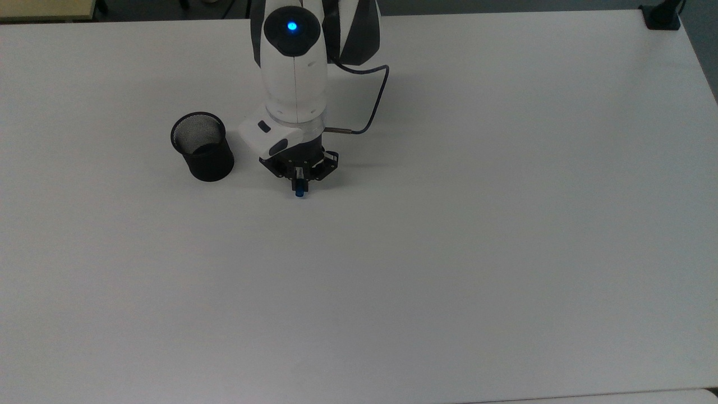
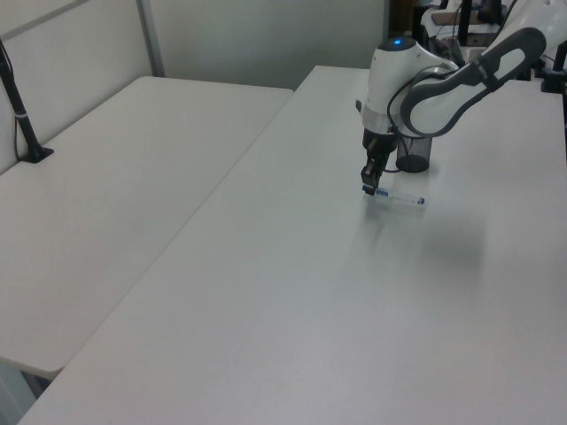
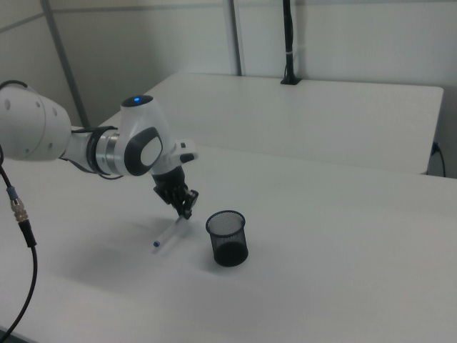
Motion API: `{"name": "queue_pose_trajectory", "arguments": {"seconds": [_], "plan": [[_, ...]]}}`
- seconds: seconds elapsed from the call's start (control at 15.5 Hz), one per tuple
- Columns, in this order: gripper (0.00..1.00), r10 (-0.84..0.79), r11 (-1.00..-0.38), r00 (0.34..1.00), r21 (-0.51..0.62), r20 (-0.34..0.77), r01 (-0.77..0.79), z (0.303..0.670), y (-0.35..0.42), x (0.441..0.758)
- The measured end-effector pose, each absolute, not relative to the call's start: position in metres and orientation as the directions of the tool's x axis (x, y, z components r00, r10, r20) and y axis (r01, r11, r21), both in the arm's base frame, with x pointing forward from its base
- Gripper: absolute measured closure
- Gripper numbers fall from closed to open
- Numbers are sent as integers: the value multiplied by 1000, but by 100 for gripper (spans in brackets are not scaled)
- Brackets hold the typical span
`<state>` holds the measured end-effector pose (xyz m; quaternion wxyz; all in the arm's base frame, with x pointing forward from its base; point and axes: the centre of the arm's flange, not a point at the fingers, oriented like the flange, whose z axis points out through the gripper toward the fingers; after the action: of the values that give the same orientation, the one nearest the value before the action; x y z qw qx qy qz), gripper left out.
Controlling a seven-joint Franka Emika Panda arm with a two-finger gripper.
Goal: Insert the marker
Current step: 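Lift the marker and carry it over the black mesh cup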
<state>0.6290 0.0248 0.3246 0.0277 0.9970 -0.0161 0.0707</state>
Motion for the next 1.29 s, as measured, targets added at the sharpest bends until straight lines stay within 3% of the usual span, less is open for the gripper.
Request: {"name": "queue_pose_trajectory", "arguments": {"seconds": [0.45,0.71,0.9,1.29], "plan": [[83,-123,-987,936,53,330,-149,469,-32,612],[83,-158,-978,899,60,408,-200,516,-74,593],[83,-127,-978,839,72,529,-194,517,-103,581],[83,-43,-982,722,105,691,-159,476,-124,553]]}}
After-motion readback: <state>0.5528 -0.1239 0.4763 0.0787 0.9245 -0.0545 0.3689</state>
